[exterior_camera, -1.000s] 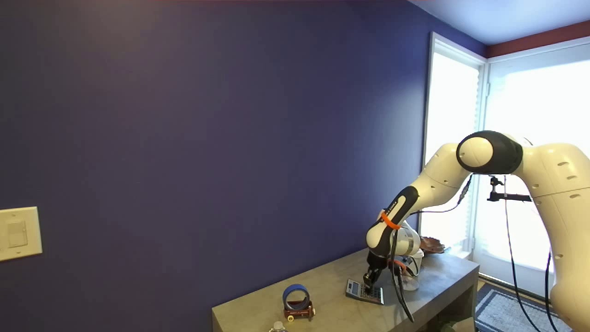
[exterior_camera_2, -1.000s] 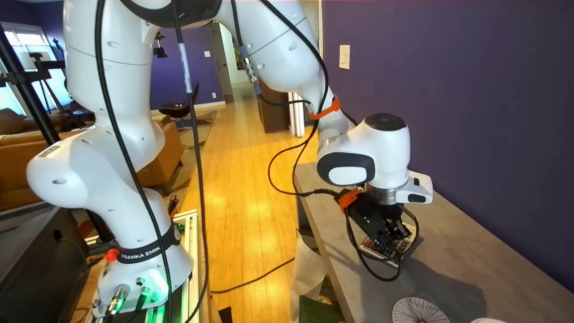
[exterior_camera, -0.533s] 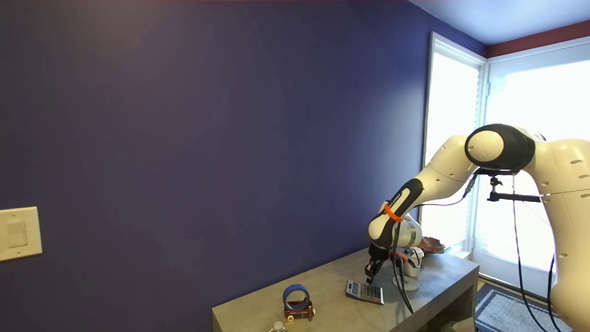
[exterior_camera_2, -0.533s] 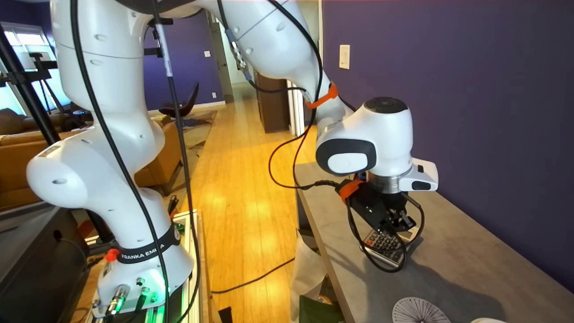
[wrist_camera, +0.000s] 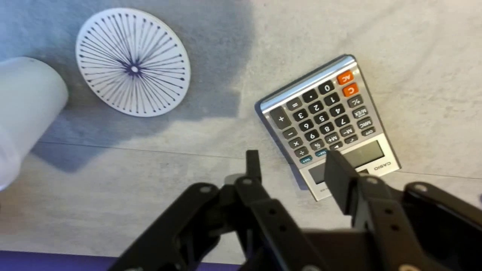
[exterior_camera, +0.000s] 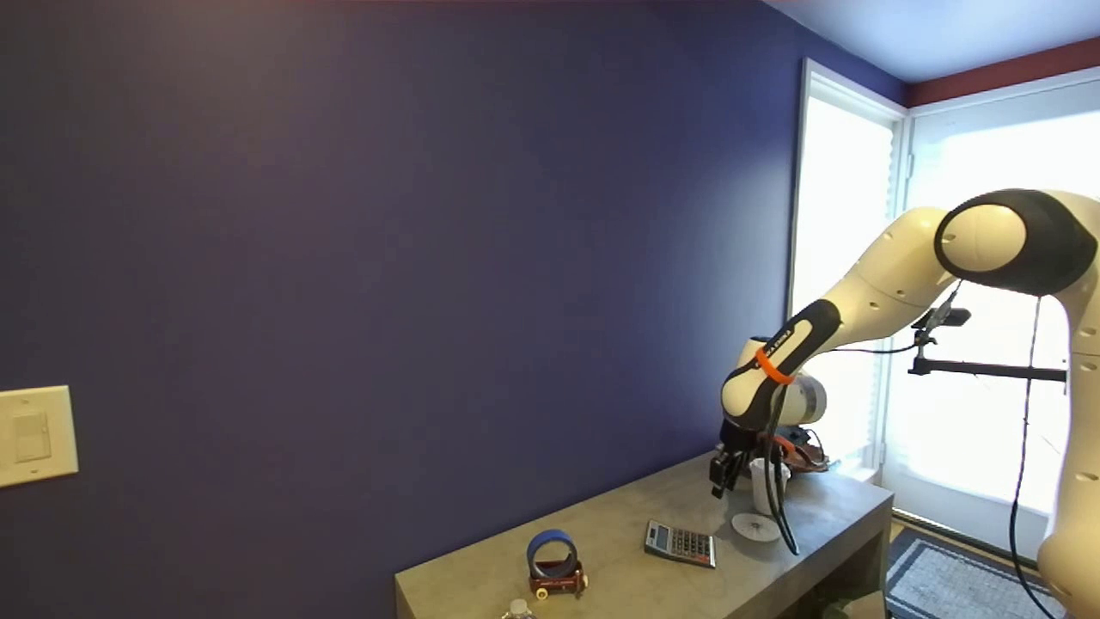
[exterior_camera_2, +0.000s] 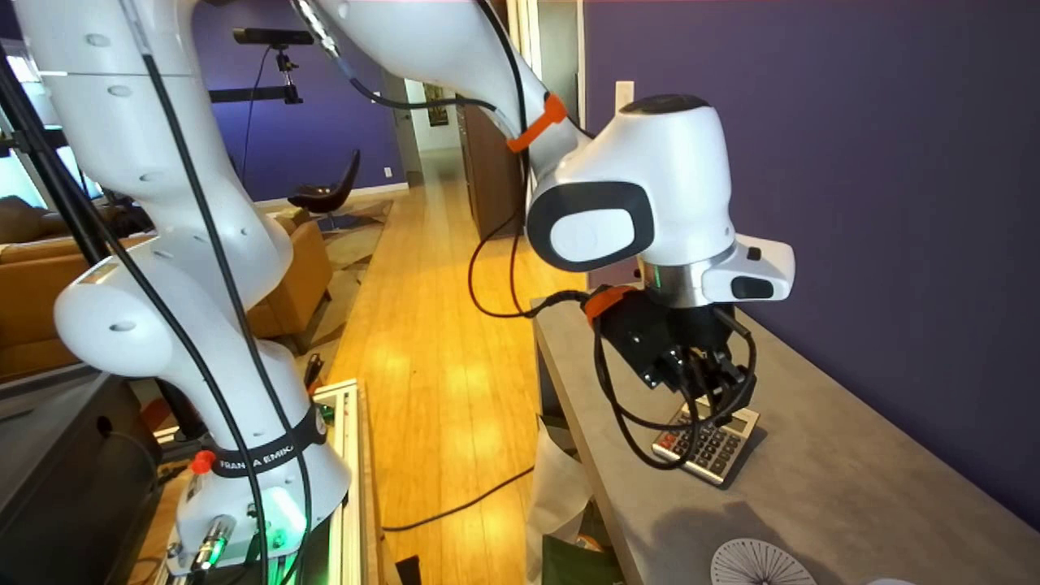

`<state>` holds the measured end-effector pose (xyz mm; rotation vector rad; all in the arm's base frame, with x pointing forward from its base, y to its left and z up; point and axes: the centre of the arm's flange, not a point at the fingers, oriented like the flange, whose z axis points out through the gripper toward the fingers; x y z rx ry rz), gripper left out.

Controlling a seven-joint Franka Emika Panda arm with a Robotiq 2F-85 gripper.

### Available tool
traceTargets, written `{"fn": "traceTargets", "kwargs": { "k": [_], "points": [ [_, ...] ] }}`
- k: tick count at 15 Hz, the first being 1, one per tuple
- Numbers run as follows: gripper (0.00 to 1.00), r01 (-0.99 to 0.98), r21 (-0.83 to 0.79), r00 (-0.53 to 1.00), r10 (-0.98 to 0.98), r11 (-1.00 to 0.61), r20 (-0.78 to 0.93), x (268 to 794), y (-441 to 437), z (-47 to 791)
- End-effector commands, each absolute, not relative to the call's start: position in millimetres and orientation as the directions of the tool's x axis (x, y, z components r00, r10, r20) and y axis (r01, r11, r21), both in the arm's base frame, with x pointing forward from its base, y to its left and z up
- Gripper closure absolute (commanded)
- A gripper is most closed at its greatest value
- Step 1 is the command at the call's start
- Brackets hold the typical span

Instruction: Push the equals to button on the calculator, push the number five button on the calculator

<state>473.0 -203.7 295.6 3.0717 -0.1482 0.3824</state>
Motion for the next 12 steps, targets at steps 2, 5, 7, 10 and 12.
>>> {"fn": "traceTargets", "kwargs": {
  "k": [2,5,7,10,12],
  "points": [
    [0.13,-0.109,0.081,0.98,-0.093,-0.991,0.173,420,-186,345],
    [0.0,-0.053,0.063,0.994,-0.047,-0.997,0.094,401,-176,359],
    [0.0,-0.069,0.055,0.993,-0.063,-0.996,0.1,417,-187,345],
    [0.0,-0.065,0.051,0.993,-0.06,-0.997,0.101,414,-184,350],
    [0.0,-0.07,0.049,0.994,-0.065,-0.996,0.093,414,-187,345]
  ]
}}
